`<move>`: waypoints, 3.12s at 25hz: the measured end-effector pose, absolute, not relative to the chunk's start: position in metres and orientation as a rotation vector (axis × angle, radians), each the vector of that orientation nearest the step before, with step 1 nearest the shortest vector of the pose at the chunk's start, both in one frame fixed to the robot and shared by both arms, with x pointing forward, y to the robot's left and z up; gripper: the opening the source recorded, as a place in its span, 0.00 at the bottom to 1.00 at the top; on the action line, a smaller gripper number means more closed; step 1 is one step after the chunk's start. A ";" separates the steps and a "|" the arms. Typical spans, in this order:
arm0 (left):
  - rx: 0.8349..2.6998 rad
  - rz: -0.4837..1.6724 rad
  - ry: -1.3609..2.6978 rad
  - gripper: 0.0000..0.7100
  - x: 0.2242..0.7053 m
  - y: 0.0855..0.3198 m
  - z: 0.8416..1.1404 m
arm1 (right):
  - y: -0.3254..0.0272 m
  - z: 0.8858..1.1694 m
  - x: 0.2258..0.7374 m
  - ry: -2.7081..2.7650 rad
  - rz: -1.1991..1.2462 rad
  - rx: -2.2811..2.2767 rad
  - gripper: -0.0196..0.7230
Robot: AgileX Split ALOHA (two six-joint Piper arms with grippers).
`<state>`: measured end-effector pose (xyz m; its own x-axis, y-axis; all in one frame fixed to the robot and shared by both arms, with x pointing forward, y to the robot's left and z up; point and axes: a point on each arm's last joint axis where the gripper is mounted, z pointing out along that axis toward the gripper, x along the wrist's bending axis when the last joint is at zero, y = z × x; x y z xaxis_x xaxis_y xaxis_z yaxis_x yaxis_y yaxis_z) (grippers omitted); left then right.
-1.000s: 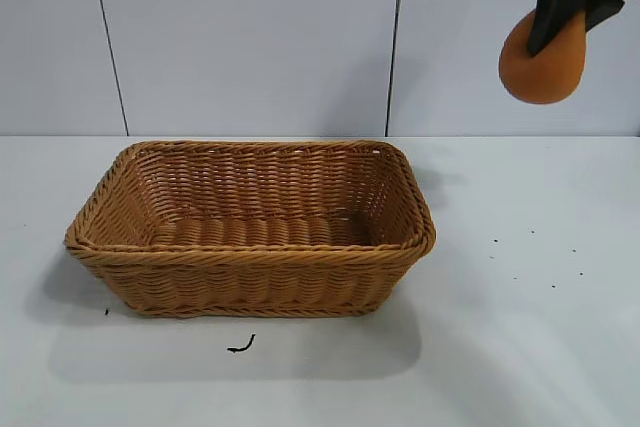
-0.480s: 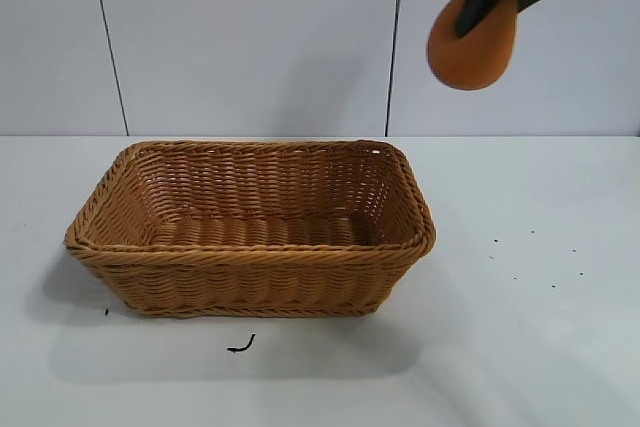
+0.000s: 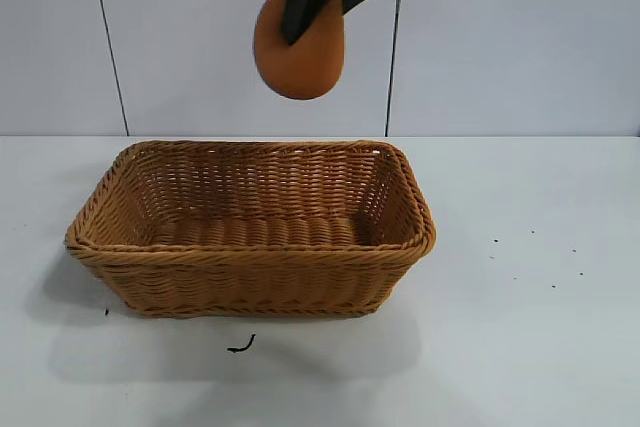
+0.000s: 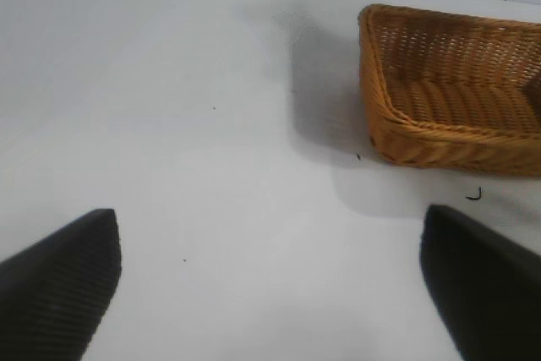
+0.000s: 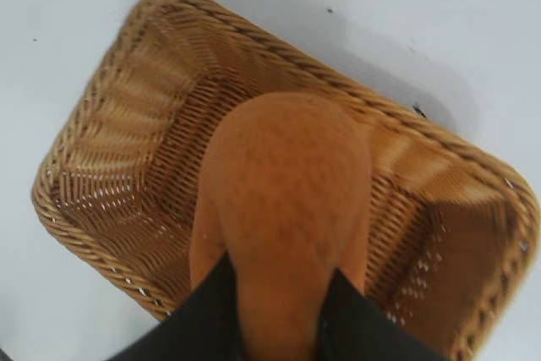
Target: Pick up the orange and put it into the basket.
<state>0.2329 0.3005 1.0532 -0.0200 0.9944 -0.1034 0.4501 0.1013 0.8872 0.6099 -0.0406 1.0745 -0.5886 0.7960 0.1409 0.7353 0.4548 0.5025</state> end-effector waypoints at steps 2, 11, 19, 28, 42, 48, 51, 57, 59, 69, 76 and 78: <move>1.460 0.867 1.587 0.98 0.233 0.300 1.053 | -0.029 1.061 0.610 2.604 0.782 1.341 0.16; 1.460 0.867 1.587 0.98 0.233 0.300 1.053 | -0.009 0.975 0.626 2.703 0.583 1.374 0.16; 1.460 0.867 1.587 0.98 0.233 0.300 1.053 | -0.005 0.930 0.632 2.738 0.493 1.406 0.22; 1.460 0.867 1.587 0.98 0.233 0.300 1.053 | -0.006 0.938 0.628 2.775 0.417 1.440 0.93; 1.460 0.867 1.587 0.98 0.233 0.300 1.053 | -0.007 1.057 0.644 2.576 0.628 1.281 0.96; 1.460 0.867 1.587 0.98 0.233 0.300 1.053 | -0.026 1.061 0.654 2.515 0.570 1.300 0.96; 1.460 0.867 1.587 0.98 0.233 0.300 1.053 | -0.044 1.061 0.665 2.479 0.554 1.349 0.96; 1.460 0.867 1.587 0.98 0.233 0.300 1.053 | -0.109 1.060 0.698 2.354 0.513 1.511 0.96; 1.460 0.867 1.587 0.98 0.233 0.300 1.053 | -0.136 1.060 0.708 2.303 0.493 1.574 0.96; 1.460 0.867 1.587 0.98 0.233 0.300 1.053 | -0.247 1.059 0.733 2.076 0.504 1.881 0.96; 1.460 0.867 1.587 0.98 0.233 0.300 1.053 | -0.261 1.072 0.728 2.042 0.572 1.929 0.96; 1.460 0.867 1.587 0.98 0.233 0.300 1.053 | -0.259 1.079 0.721 2.052 0.573 1.916 0.96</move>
<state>0.2329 0.3005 1.0532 -0.0200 0.9944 -0.1034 0.4501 0.1013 0.8872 0.7208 -0.2591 1.0791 -0.0849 0.9941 0.0669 0.8852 0.0444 0.4631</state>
